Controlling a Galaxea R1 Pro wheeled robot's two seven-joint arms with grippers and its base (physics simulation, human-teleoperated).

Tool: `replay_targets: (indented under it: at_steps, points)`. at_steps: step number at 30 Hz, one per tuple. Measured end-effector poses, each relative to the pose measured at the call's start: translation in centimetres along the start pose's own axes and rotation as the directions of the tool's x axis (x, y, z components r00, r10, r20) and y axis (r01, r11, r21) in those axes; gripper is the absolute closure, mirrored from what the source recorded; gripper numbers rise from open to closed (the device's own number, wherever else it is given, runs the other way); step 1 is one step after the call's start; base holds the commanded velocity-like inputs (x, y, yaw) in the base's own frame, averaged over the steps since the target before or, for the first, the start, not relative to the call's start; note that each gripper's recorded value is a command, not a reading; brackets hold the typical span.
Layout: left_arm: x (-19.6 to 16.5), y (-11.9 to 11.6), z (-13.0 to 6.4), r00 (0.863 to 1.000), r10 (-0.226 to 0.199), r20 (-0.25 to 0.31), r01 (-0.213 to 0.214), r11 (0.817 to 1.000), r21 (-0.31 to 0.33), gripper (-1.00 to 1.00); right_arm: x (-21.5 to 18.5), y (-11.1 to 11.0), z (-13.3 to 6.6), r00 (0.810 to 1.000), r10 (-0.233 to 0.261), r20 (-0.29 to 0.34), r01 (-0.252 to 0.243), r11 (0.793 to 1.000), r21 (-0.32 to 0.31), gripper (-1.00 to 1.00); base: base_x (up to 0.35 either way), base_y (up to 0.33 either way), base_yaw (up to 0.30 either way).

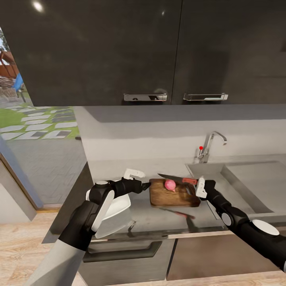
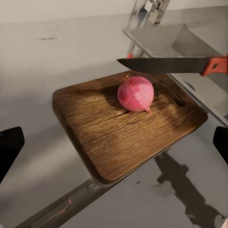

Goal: In the kitchen, take the Vidalia onion out of the sink, dice it on the chopping board with the paring knife, put the diced onion into the bowl on the countertop, then place both the paring knife and the chopping board into the sink.

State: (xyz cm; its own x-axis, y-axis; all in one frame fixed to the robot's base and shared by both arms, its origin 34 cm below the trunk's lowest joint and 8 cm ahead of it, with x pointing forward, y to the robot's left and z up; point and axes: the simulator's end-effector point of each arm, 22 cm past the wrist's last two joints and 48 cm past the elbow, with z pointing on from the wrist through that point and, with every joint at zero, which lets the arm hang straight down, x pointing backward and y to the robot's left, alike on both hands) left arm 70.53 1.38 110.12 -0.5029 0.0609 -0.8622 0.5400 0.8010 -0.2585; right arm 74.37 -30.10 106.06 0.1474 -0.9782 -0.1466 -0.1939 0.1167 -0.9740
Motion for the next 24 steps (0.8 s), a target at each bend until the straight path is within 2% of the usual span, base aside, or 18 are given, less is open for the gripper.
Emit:
replay_targets:
  at_steps: [6, 24]
  points:
    - [0.00, -0.01, 0.00, 1.000, 0.000, 0.000, 0.000, 1.000, 0.000, -1.00, -0.88, 0.46, -0.12, 1.000, -0.006, 0.019, 0.006, 1.000, -0.009, 1.00, 0.000, 0.000, 0.000]
    - [0.17, -0.38, 0.13, 1.000, 0.007, -0.005, -0.007, 1.000, 0.006, -1.00, -1.00, 0.52, -0.20, 1.000, -0.010, 0.023, 0.010, 1.000, -0.010, 1.00, 0.000, 0.000, 0.000]
